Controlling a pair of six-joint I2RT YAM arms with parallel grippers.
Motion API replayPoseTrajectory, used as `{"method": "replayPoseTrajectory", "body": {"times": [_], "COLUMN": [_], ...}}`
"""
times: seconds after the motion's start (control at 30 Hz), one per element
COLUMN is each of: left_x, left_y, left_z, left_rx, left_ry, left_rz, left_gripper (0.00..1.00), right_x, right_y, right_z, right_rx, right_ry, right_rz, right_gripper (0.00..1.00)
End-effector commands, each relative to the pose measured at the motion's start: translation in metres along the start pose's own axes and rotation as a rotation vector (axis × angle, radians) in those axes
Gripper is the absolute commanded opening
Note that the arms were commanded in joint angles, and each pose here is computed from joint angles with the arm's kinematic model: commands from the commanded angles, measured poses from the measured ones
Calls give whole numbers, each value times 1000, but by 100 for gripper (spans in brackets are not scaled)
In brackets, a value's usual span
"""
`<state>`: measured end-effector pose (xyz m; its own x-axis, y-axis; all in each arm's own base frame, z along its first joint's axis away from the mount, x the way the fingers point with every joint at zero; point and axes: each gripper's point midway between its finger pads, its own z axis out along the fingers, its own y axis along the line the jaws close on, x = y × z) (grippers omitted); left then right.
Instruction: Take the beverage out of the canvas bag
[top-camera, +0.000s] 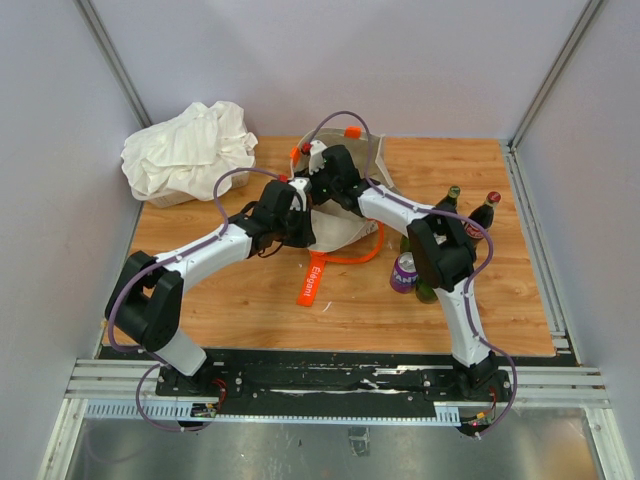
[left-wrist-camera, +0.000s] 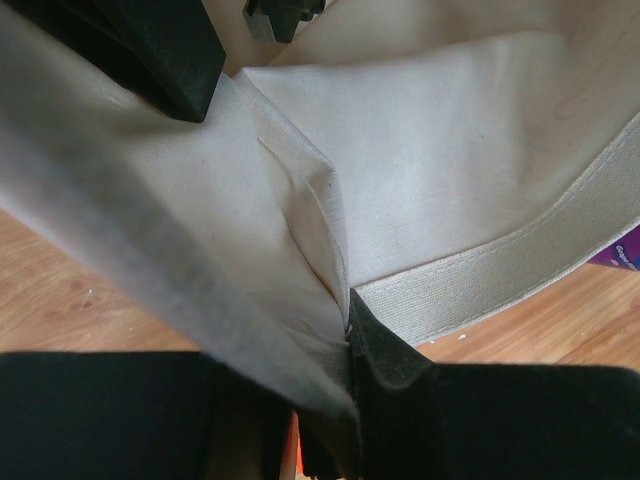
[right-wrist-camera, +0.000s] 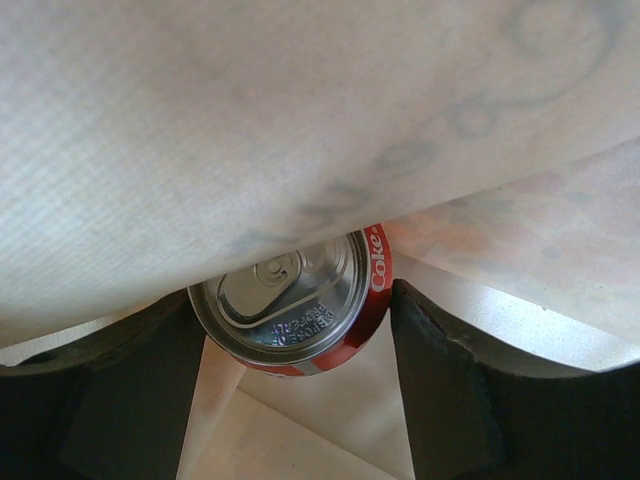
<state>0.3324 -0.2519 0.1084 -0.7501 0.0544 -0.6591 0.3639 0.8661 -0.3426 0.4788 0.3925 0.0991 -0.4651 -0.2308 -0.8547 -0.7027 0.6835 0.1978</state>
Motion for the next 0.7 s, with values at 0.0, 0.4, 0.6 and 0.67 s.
{"method": "replayPoseTrajectory", "body": {"times": [0.0, 0.4, 0.6, 0.67], "left_x": [16, 0, -13, -16], "left_y": [-6, -1, 3, 7], "left_z": [5, 6, 3, 2], "left_rx": [35, 6, -1, -5], "left_ry": [48, -4, -42, -51], "left_rz": [3, 13, 13, 10], "left_gripper": [14, 14, 15, 15], "right_x": [45, -78, -115, -123], "right_y": [2, 12, 17, 22], "right_z": [0, -90, -144, -164], "right_rx": [55, 155, 212, 216], "right_ry": [129, -122, -217, -252], "right_rz": [-55, -184, -195, -188], "right_gripper": [2, 1, 1, 1]}}
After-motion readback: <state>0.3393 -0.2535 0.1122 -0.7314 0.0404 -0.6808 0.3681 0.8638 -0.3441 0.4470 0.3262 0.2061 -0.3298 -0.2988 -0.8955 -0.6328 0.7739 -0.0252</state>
